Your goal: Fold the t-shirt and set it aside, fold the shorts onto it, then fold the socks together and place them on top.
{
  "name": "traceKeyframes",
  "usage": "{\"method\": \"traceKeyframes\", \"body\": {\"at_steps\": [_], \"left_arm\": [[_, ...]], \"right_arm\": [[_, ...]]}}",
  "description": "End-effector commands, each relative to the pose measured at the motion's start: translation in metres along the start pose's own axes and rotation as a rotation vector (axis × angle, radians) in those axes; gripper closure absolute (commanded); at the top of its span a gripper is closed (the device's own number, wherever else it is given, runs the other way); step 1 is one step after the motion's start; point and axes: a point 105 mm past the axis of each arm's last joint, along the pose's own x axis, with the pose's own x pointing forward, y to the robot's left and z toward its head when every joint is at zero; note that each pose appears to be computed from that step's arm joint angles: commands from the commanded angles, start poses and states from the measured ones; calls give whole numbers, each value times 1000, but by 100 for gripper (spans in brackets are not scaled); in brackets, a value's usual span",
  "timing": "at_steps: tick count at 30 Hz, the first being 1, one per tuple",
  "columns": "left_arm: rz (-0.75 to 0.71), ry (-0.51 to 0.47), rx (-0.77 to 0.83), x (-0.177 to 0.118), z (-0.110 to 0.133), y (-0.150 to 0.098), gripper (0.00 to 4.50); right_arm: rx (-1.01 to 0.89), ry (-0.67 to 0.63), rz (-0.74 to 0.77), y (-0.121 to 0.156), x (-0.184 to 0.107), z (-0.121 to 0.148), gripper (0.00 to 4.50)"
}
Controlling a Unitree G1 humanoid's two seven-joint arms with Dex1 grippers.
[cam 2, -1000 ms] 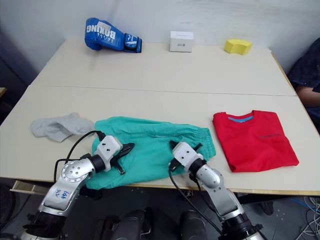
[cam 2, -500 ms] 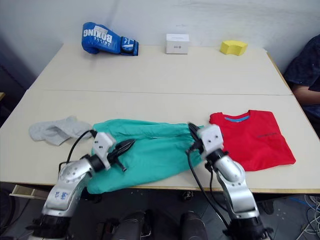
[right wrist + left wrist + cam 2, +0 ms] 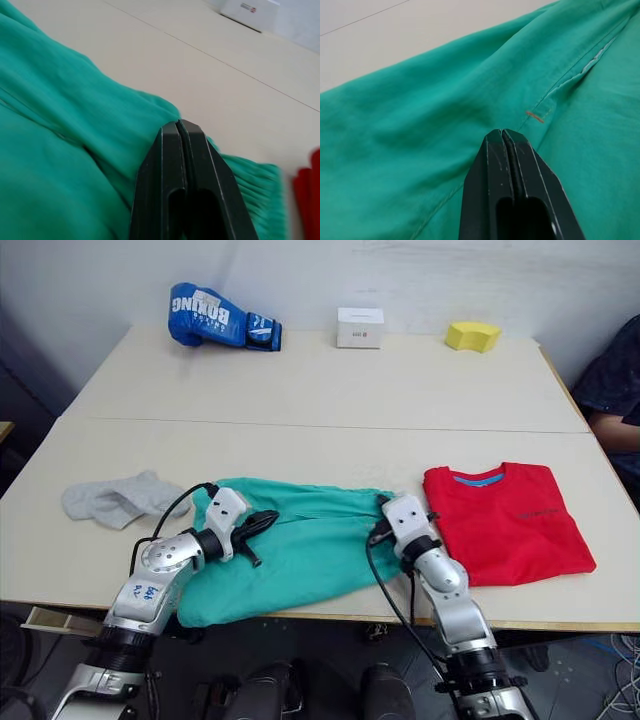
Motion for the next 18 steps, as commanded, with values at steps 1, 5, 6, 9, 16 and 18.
{"method": "traceKeyframes", "body": {"at_steps": [1,5,6,9,16,18], "left_arm": [[-21,52,27,-5,-15,-1,447],[-152,-124,54,0,20,-10,449],[-181,-165,68,1,30,-11,450],[-269,-244,99,5,52,-19,450],[-476,-206,152,11,41,-50,450],[-482,-199,156,16,37,-54,450]], "right_arm": [[134,-79,-23,-21,-20,14,450],[488,-165,172,-10,-55,49,433],[561,-133,206,-8,-64,50,413],[886,89,281,3,-96,43,319],[1149,439,285,23,-130,27,71],[1220,448,244,27,-125,23,2]]}}
